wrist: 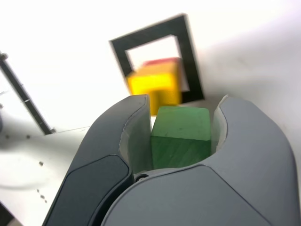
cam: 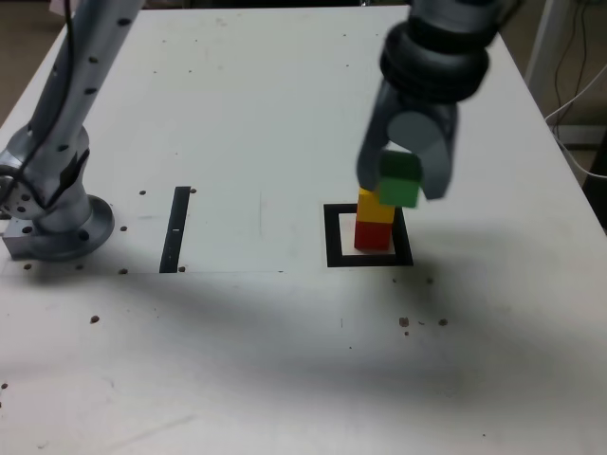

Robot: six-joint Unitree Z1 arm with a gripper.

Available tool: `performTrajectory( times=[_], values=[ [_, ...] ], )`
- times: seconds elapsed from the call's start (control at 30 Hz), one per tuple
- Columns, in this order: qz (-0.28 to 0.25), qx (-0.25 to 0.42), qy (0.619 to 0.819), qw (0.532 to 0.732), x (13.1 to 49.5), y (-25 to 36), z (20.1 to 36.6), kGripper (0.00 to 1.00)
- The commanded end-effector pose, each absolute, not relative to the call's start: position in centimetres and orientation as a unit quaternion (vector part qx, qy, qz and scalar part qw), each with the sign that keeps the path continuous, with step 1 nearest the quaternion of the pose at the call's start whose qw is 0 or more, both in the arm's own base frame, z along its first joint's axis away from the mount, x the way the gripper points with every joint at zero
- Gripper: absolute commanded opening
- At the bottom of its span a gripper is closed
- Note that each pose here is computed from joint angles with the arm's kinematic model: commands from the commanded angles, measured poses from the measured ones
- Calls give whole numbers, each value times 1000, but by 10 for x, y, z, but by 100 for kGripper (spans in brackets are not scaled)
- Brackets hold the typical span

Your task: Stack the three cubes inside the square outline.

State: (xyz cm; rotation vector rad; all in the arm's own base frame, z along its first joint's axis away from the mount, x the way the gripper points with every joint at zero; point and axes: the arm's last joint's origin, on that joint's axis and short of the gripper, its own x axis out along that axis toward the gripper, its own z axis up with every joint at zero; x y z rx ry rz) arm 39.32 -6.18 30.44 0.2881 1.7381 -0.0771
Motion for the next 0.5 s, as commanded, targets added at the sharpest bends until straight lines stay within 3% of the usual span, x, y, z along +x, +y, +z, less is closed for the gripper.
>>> performTrajectory(
  times=[0.0,0.47],
  values=[
    [-27,115,767,631,387,-56,307,28],
    [2,78,785,615,381,-37,300,28]
  ],
)
